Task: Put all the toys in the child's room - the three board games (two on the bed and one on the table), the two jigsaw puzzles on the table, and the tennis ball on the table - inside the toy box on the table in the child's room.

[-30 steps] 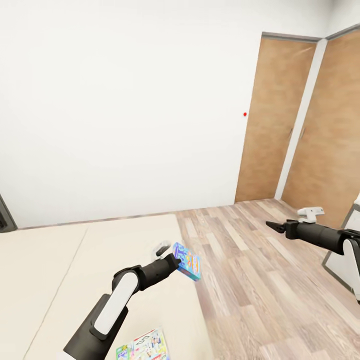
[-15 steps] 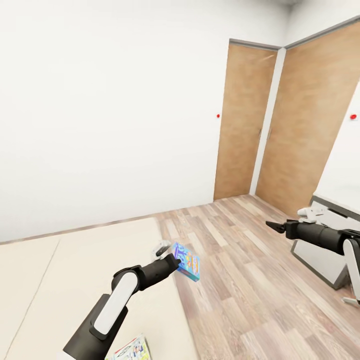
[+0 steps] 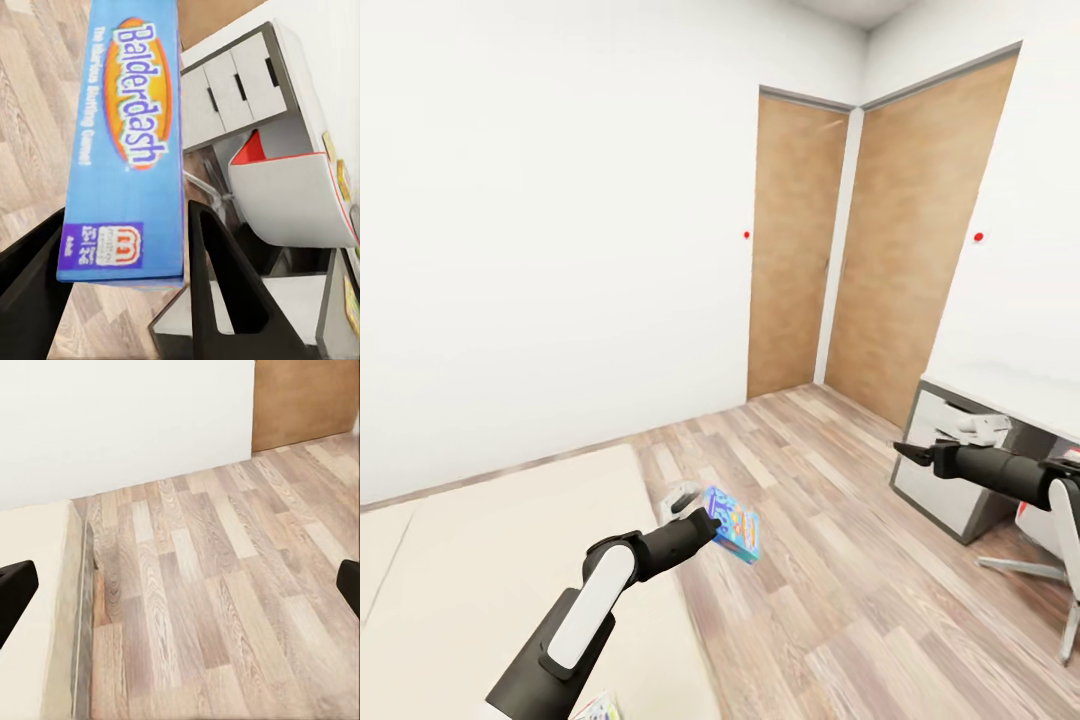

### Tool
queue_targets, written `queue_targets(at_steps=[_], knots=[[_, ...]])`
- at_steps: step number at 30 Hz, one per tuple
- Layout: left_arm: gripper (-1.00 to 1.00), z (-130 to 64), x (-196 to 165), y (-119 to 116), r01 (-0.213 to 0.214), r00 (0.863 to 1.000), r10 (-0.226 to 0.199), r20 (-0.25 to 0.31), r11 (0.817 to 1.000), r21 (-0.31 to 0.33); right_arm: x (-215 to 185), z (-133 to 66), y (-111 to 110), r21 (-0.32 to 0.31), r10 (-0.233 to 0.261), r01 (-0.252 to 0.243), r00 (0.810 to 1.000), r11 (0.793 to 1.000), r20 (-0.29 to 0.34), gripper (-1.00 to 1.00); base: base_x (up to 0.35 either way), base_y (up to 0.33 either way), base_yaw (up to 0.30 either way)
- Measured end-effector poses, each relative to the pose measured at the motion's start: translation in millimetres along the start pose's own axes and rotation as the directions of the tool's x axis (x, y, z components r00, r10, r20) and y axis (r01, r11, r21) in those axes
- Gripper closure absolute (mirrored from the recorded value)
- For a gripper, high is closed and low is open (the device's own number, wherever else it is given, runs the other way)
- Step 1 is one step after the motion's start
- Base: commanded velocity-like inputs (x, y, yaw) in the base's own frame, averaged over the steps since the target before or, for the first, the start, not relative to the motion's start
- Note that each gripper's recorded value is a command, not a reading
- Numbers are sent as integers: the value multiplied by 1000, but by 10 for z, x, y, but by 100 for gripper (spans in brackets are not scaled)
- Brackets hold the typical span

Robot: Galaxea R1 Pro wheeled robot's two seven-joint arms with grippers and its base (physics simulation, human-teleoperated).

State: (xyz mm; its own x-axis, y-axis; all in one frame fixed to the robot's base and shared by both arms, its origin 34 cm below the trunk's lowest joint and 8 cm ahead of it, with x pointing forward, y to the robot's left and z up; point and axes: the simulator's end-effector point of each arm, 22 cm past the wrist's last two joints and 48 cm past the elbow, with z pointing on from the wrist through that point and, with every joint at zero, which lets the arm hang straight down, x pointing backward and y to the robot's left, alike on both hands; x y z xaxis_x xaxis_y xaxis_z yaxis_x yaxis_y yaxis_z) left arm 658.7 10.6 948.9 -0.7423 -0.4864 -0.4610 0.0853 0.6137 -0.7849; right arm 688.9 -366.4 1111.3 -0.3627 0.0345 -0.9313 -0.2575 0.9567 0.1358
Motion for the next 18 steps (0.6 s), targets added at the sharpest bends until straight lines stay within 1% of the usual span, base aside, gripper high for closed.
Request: queue_targets(at_steps=[13, 18], knots=[[100, -86, -67, -127, 2, 1000, -2, -1, 1000, -1, -151, -68, 37, -2, -1, 1, 1000, 1000, -1, -100, 0, 0, -294], [100, -100, -31, -125, 7, 1000, -7, -4, 1000, -2, -173, -78, 42, -2, -1, 1, 1000, 1000, -2, -100, 0, 0, -294]])
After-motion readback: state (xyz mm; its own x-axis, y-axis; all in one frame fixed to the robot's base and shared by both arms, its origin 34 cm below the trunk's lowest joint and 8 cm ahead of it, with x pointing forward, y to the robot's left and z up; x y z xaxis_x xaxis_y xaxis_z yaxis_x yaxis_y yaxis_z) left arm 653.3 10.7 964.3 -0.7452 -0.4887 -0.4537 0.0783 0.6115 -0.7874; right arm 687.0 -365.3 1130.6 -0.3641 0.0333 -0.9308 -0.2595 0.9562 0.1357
